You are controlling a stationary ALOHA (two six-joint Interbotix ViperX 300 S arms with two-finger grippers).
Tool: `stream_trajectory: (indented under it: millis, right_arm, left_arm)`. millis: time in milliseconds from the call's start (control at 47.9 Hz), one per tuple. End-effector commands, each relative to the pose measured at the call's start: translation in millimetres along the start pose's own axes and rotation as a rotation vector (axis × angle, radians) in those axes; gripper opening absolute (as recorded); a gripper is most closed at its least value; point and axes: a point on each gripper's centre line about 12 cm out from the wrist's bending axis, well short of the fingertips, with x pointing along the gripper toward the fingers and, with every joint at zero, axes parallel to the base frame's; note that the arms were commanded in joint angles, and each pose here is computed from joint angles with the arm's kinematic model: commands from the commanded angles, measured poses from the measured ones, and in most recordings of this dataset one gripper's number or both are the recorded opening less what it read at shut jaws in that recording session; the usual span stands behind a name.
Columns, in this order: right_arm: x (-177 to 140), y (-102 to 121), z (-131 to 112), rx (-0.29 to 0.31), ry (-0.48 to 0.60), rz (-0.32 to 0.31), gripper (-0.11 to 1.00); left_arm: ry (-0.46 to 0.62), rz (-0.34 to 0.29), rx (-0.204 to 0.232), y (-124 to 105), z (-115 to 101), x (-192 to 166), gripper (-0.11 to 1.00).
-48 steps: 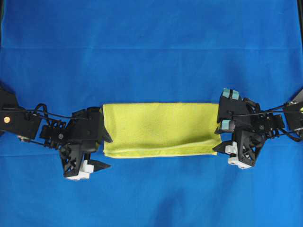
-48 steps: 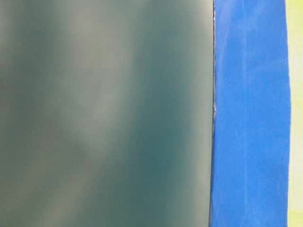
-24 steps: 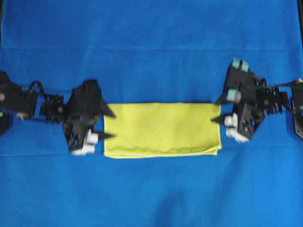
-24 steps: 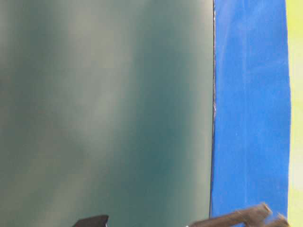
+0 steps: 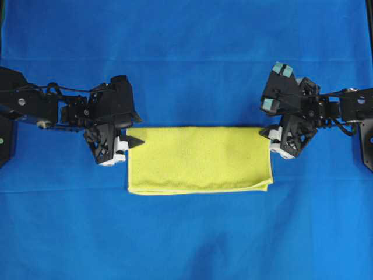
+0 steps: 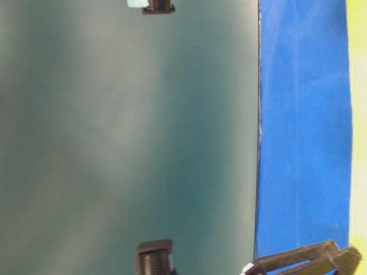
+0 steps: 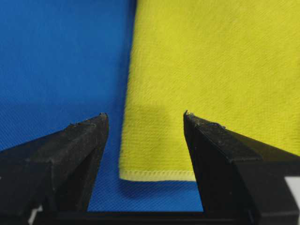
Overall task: Fold the yellow towel.
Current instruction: 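Pinch the left and right corners of the folded strip, then lift the strip and rotate it vertical, right gripper moving to top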
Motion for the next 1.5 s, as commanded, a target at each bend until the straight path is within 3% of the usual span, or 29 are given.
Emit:
stream_trajectory:
  millis: [0, 209, 418, 522, 606, 731, 773, 1086, 1483]
  right_arm:
    - [3.1, 0.6, 6.8, 0.005, -0.018, 0.006, 0.63]
    - [12.7, 0.3, 2.8, 0.008, 0.006, 0.002, 0.62]
    - [13.1, 0.1, 2.0, 0.014, 0.012, 0.000, 0.63]
    - [12.6, 0.1, 2.5, 0.012, 0.012, -0.001, 0.58]
    - [12.6, 2.2, 1.6, 0.002, 0.012, 0.004, 0.45]
    - [11.3, 5.9, 0.3, -0.013, 0.006, 0.014, 0.08]
    - [11.3, 5.9, 0.3, -0.013, 0.006, 0.014, 0.01]
    - [4.1, 7.2, 7.2, 0.003, -0.008, 0.014, 0.01]
    - [-82.8, 13.0, 48.2, 0.022, -0.133, 0.008, 0.01]
  left_arm:
    - [-0.015, 0.010, -0.011, 5.2, 3.3, 1.5, 0.62]
    - [0.022, 0.026, -0.026, 12.5, -15.0, 8.5, 0.62]
    - [0.020, 0.025, -0.029, 12.4, -14.4, 8.6, 0.61]
    - [0.034, 0.025, -0.036, 11.5, -14.9, 9.0, 0.55]
    - [0.063, 0.020, -0.026, 8.3, -17.6, 9.0, 0.44]
    - [0.093, 0.009, -0.011, 1.6, -19.5, 10.1, 0.12]
    - [0.092, 0.007, -0.009, 0.6, -19.0, 10.2, 0.04]
    - [0.071, 0.001, -0.011, -2.4, -6.4, 4.5, 0.02]
    - [-0.030, -0.045, 0.014, -23.3, 58.5, -72.4, 0.02]
